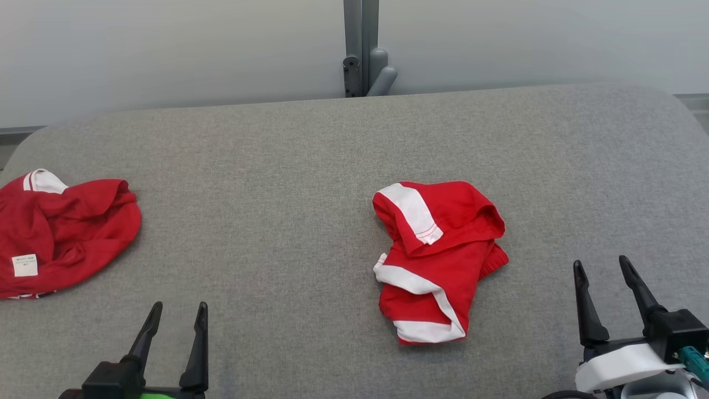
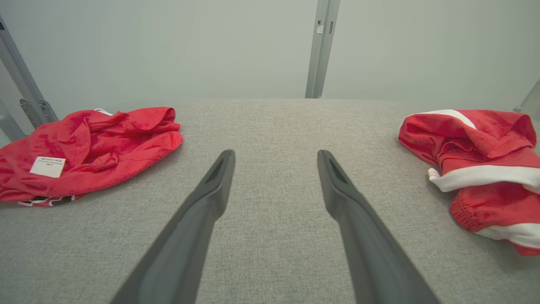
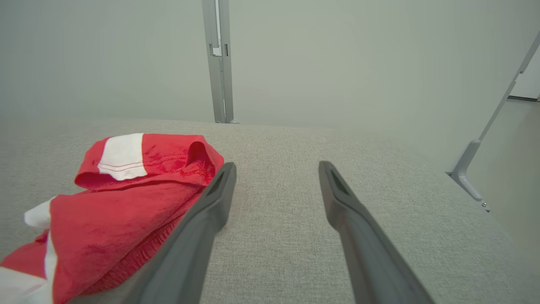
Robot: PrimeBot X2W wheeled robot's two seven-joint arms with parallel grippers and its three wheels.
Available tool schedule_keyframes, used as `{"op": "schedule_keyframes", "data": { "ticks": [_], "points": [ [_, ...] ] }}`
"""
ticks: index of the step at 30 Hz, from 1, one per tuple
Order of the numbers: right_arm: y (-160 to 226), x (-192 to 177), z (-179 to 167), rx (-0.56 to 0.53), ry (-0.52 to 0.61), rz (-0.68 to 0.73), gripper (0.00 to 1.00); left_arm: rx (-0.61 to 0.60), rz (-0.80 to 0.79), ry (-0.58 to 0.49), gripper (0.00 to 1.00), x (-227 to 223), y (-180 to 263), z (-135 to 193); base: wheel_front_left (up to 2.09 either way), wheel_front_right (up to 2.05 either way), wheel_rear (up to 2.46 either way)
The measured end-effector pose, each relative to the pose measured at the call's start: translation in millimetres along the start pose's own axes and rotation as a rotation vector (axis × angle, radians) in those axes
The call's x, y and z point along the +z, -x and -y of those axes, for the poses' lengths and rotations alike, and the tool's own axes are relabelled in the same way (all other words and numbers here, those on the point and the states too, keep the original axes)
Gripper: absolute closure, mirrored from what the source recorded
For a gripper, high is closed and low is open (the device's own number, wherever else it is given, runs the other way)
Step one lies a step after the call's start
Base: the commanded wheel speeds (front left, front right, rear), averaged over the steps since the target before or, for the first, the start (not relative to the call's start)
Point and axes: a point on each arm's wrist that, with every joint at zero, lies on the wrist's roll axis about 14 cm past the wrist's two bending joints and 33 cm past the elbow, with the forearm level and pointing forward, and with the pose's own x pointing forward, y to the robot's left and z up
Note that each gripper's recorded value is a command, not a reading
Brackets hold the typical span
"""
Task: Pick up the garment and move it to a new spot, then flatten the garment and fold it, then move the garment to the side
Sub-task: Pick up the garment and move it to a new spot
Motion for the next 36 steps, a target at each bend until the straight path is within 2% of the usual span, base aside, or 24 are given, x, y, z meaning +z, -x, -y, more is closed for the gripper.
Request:
{"op": "schedule_keyframes", "data": {
  "ticks": [7,14,26,36],
  "points": [
    [8.1,-0.4,16.8,-0.049,0.009,-0.004,0.00,0.054,0.031,0.015,0.00,4.3,15.3,-20.8,0.00,0.00,0.00],
    [11.2,-0.1,21.1,-0.064,0.007,-0.003,0.00,0.079,0.053,0.017,0.00,7.5,18.0,-27.6,0.00,0.00,0.00],
    [13.3,-1.5,22.4,-0.073,0.001,-0.007,0.00,0.084,0.060,0.017,0.00,7.6,18.9,-25.7,0.00,0.00,0.00],
    [11.0,-3.0,17.0,-0.057,-0.002,-0.011,0.00,0.028,0.052,0.017,0.00,6.3,16.8,-11.6,0.00,0.00,0.00]
  ]
}}
